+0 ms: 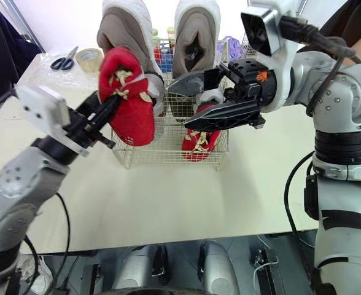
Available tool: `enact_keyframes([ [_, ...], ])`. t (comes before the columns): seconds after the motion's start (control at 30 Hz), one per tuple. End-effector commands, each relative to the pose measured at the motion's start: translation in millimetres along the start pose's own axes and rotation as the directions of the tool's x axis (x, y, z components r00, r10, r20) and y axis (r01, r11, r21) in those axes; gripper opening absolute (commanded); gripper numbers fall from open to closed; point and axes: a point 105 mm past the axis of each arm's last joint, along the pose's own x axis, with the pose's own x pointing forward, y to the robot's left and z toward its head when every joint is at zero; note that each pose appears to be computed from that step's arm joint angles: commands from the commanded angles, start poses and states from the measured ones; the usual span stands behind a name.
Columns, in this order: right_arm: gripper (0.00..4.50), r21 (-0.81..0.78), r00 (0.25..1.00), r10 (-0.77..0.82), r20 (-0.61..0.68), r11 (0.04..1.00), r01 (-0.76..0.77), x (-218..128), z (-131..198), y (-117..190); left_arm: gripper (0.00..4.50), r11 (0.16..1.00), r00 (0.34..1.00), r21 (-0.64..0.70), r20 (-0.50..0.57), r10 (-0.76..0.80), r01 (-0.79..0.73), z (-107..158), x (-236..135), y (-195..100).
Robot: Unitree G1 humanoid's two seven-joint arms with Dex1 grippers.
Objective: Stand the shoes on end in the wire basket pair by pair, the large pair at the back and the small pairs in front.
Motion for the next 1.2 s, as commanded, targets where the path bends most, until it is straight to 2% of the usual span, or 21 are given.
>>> enact_keyframes([
  [0.03,4.50,-0.022,1.000,-0.003,-0.003,1.000,0.003,-1,4,10,0.89,0.987,0.997,0.161,0.081,0.003,-0.016,10,2,-7],
  [0.07,4.50,-0.018,1.000,-0.006,0.000,1.000,0.006,-1,3,11,0.89,0.981,0.995,0.191,0.099,0.017,-0.036,11,2,-6],
  [0.2,4.50,0.003,1.000,-0.026,0.003,1.000,0.026,-2,-2,12,0.89,0.946,0.999,0.323,0.033,0.020,-0.030,-12,0,-2],
  [0.3,4.50,0.016,0.999,-0.032,0.007,0.999,0.032,-2,-3,14,0.89,0.921,0.999,0.389,0.031,0.011,-0.022,-23,-2,-4],
  [0.43,4.50,0.028,0.998,-0.053,0.016,0.998,0.053,-2,-5,13,0.89,0.923,0.993,0.374,0.093,0.066,-0.096,-29,-5,-3],
  [0.57,4.50,0.045,0.997,-0.069,0.020,0.997,0.068,-1,-6,15,0.89,0.954,0.991,0.275,0.092,0.098,-0.120,-45,-13,-4],
  [0.77,4.50,0.142,0.992,-0.123,0.001,0.982,0.121,-8,-20,19,0.89,0.957,0.998,0.285,0.053,0.043,-0.057,-79,-23,-16],
  [0.93,4.50,0.232,0.982,-0.188,-0.006,0.955,0.184,-17,-38,29,0.89,0.956,0.999,0.292,0.032,-0.040,0.029,-84,-27,-27],
  [1.0,4.50,0.252,0.979,-0.203,-0.022,0.946,0.202,-17,-46,32,0.89,0.957,0.999,0.286,0.020,-0.047,0.039,-85,-28,-26],
  [1.07,4.50,0.268,0.976,-0.217,-0.033,0.939,0.218,-17,-53,35,0.89,0.959,0.997,0.276,-0.052,-0.049,0.062,-92,-29,-24],
  [1.2,4.50,0.283,0.965,-0.255,-0.051,0.923,0.259,-19,-64,37,0.89,0.970,0.997,0.233,-0.059,-0.052,0.065,-86,-28,-21],
])
